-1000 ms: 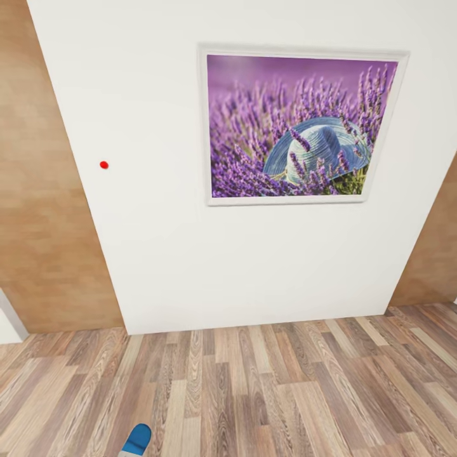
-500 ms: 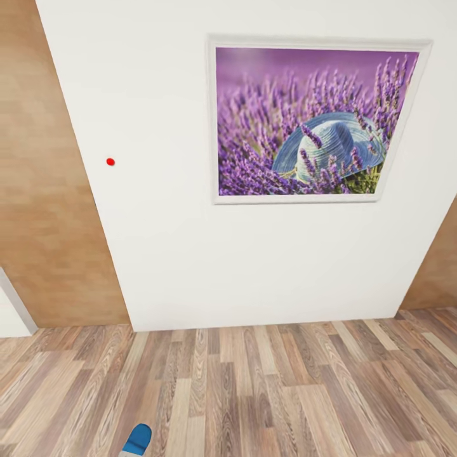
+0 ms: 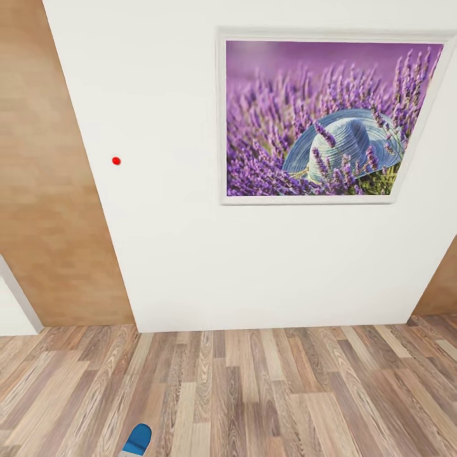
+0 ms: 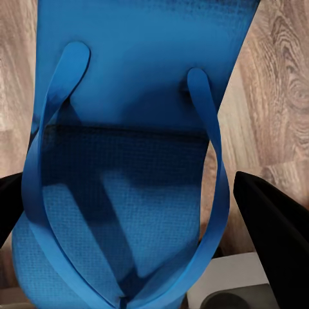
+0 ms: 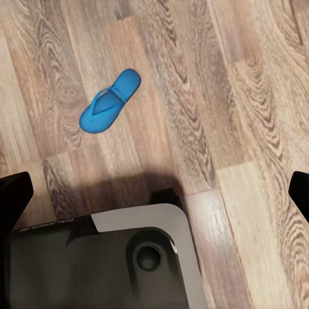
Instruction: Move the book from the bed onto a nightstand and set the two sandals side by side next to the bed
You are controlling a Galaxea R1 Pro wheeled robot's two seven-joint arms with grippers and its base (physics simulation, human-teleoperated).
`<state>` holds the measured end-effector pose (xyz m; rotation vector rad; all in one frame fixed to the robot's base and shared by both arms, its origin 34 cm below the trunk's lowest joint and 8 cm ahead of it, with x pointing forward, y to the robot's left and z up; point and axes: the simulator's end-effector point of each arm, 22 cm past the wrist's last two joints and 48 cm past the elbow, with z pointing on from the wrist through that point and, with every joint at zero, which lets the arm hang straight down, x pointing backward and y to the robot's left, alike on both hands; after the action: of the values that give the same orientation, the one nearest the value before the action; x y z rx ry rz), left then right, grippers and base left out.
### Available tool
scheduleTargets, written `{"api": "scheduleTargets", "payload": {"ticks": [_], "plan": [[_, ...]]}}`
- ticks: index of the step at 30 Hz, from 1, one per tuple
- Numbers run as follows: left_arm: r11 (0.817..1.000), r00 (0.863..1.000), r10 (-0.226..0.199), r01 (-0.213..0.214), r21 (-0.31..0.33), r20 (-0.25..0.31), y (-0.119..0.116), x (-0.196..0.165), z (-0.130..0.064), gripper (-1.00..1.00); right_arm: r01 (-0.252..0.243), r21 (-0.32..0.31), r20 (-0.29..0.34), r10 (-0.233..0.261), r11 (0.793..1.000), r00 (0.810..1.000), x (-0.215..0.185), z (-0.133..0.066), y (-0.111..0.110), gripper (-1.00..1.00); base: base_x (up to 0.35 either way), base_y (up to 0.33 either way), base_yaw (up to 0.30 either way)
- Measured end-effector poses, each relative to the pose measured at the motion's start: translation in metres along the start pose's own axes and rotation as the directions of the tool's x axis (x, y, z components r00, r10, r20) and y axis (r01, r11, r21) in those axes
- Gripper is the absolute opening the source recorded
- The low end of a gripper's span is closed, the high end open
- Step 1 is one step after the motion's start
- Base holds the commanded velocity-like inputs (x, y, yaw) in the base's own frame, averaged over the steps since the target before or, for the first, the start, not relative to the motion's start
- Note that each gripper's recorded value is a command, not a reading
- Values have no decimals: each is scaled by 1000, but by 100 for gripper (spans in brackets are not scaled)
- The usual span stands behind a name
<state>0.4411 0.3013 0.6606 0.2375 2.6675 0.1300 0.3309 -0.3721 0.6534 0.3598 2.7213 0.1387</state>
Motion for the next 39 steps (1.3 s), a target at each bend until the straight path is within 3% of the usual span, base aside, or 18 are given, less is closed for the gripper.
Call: {"api": "scheduleTargets", "payload": {"ticks": [39], "plan": [[1000,1000,0,0,2,-6,-1,2,1,-100,-1,1,-5,1,1000,1000,2,0,0,100,36,15,17]]}}
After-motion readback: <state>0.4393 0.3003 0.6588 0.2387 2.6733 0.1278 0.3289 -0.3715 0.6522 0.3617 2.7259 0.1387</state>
